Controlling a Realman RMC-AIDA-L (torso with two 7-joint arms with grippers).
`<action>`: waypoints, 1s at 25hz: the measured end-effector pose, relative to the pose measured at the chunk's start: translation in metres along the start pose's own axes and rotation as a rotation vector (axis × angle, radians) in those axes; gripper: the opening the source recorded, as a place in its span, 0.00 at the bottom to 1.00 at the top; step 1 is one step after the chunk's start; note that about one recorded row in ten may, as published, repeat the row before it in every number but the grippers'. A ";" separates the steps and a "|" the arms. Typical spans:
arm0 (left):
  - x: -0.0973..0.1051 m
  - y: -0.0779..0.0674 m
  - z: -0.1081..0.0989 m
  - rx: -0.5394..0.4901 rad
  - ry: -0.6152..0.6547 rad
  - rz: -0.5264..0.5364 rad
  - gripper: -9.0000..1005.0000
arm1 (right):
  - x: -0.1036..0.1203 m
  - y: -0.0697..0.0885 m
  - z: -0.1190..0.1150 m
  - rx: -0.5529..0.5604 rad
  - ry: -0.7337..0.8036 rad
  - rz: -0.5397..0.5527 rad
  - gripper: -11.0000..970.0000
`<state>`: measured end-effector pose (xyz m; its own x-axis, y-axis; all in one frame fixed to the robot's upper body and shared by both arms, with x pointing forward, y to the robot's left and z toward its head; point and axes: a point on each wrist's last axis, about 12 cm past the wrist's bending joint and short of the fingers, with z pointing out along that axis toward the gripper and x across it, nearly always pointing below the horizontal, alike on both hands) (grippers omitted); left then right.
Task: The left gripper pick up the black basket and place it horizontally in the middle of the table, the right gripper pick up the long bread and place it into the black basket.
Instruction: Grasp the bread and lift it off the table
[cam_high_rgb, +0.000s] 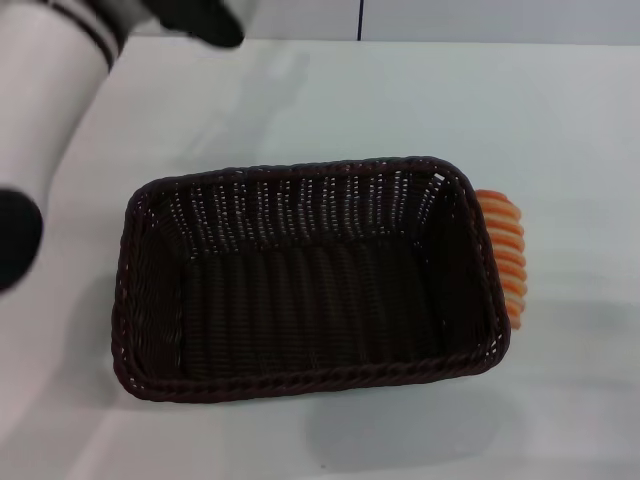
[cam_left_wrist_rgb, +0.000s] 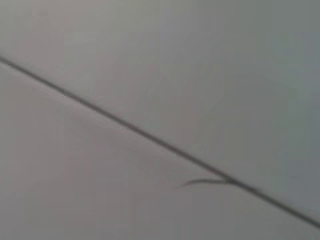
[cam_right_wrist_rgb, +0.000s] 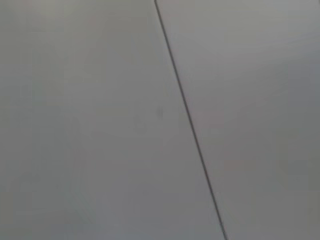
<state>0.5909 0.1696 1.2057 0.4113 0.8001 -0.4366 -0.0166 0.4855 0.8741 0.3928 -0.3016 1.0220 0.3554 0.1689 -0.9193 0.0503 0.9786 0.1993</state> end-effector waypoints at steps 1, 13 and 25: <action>0.004 -0.002 -0.004 -0.039 0.002 -0.011 0.77 | 0.002 0.001 0.000 -0.011 0.016 0.000 0.85; 0.124 -0.027 -0.090 -0.390 0.102 -0.650 0.78 | 0.037 0.029 0.017 -0.240 0.269 0.003 0.85; 0.162 -0.040 -0.126 -0.420 0.197 -0.782 0.78 | 0.065 0.061 0.032 -0.415 0.465 -0.010 0.85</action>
<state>0.5436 0.3235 1.0732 0.2821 0.2156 -0.9348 -0.1449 0.9728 0.1807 0.4489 -0.2342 0.9853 -0.0914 0.1015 -0.9906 -0.3483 0.9287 0.1273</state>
